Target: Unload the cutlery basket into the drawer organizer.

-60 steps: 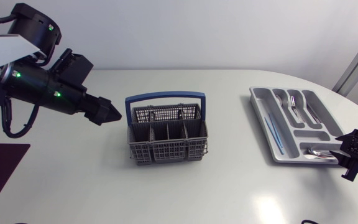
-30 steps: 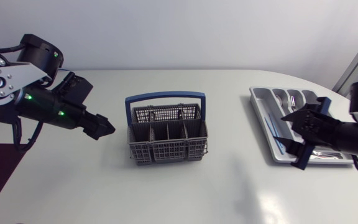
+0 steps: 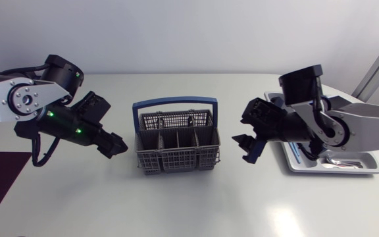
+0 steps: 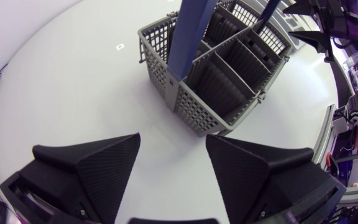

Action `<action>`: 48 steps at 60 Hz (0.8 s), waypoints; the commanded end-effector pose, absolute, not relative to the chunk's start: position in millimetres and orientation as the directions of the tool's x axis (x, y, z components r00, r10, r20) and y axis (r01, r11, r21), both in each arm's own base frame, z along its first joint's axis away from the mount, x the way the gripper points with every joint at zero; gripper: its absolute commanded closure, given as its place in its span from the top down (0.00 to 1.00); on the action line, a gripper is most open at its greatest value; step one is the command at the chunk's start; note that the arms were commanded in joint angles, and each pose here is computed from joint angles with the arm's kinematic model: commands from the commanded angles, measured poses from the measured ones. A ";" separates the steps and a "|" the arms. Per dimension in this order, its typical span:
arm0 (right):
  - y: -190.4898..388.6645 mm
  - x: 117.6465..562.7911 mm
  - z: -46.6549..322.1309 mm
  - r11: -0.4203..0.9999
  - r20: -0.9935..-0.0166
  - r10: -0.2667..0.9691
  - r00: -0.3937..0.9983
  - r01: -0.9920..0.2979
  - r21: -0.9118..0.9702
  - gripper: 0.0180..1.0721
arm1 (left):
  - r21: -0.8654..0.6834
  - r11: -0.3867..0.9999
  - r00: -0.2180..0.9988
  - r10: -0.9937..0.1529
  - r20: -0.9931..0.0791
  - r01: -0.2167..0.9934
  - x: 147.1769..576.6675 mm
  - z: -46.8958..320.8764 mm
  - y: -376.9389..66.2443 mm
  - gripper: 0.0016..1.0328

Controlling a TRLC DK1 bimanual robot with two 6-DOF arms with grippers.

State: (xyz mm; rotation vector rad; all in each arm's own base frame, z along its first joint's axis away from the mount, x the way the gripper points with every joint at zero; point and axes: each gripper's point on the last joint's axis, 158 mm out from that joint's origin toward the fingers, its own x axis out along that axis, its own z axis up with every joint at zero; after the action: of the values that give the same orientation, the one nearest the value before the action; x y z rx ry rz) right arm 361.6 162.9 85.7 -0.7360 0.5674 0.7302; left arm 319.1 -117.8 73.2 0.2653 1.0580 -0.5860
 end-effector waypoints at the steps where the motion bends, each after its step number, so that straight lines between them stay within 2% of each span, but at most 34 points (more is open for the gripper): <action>1: 178.2 364.0 80.9 0.546 -0.694 0.398 0.600 -0.763 -0.347 0.68 | -0.071 0.796 0.319 -0.321 -0.892 0.601 313.0 58.0 -121.0 0.72; 19: 214.2 356.0 63.8 0.520 -0.726 0.427 0.539 -0.803 -0.290 0.68 | -0.083 0.766 0.294 -0.342 -0.893 0.638 319.7 48.1 -139.2 0.72; 48: 223.0 368.3 62.1 0.521 -0.729 0.411 0.547 -0.797 -0.305 0.68 | -0.066 0.766 0.329 -0.351 -0.877 0.640 357.9 57.3 -150.3 0.72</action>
State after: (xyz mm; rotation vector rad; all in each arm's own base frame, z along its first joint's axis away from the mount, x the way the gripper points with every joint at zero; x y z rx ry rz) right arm 365.3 205.2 58.9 -0.7184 0.6536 0.7610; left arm 344.9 -135.4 47.5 0.3229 1.1017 -0.6214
